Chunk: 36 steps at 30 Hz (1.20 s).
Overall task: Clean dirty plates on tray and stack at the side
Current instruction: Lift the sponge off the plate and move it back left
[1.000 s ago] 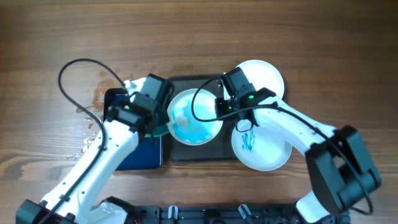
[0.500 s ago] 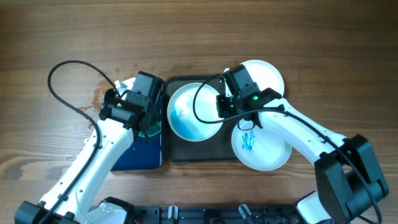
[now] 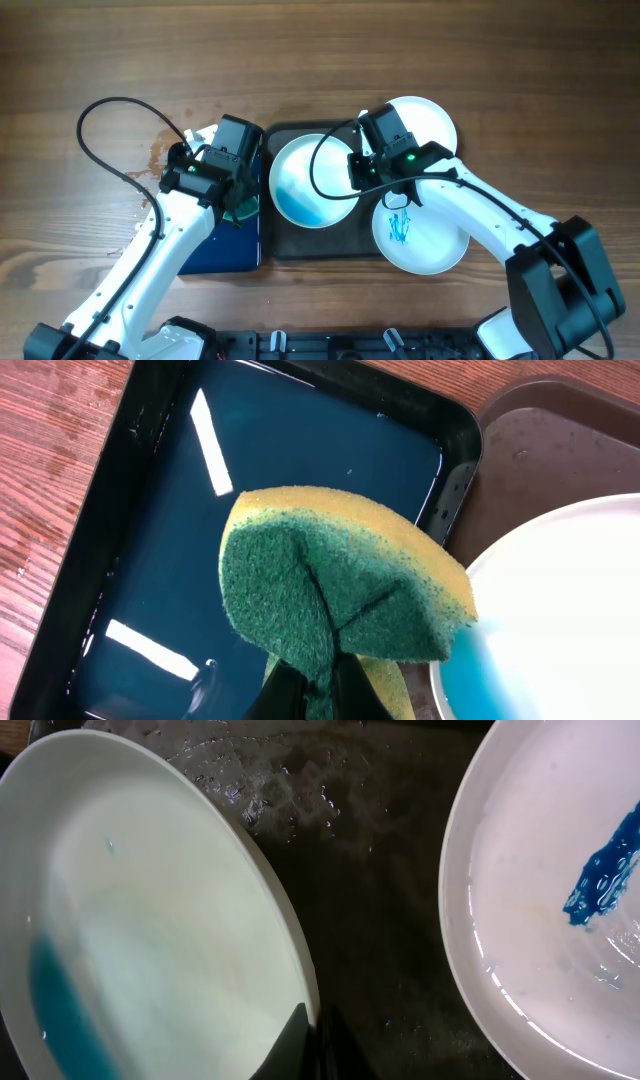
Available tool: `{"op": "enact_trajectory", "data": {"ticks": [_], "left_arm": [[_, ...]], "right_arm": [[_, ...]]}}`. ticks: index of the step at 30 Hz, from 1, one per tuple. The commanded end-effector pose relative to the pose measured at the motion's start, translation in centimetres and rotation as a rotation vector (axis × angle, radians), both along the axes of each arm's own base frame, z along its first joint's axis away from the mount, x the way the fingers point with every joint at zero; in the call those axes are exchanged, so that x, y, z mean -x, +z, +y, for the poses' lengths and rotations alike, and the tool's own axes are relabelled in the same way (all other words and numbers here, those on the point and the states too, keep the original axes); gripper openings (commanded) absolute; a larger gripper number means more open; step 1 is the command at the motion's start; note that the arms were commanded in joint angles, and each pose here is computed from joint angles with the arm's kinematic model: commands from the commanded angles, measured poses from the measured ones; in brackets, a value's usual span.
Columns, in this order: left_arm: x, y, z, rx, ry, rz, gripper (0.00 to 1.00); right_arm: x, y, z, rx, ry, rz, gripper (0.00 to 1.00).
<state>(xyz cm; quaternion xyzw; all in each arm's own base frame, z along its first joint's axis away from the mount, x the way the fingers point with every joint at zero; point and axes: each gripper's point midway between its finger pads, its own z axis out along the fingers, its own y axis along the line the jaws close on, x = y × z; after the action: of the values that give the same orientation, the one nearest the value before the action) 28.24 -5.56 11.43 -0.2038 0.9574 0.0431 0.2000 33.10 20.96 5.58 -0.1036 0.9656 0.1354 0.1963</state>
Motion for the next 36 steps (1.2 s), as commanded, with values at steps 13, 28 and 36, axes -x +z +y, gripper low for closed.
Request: {"op": "enact_trajectory", "data": {"ticks": [13, 28, 36], "left_arm": [[-0.5, 1.17, 0.32, 0.0, 0.026, -0.043, 0.04], [-0.5, 1.16, 0.32, 0.0, 0.026, -0.042, 0.04], [-0.5, 1.16, 0.32, 0.0, 0.026, -0.042, 0.04]], "right_arm": [[-0.29, 0.77, -0.17, 0.0, 0.01, -0.029, 0.04], [-0.3, 0.78, -0.17, 0.003, 0.017, -0.033, 0.04], [-0.3, 0.77, -0.17, 0.007, 0.027, -0.036, 0.04]]}}
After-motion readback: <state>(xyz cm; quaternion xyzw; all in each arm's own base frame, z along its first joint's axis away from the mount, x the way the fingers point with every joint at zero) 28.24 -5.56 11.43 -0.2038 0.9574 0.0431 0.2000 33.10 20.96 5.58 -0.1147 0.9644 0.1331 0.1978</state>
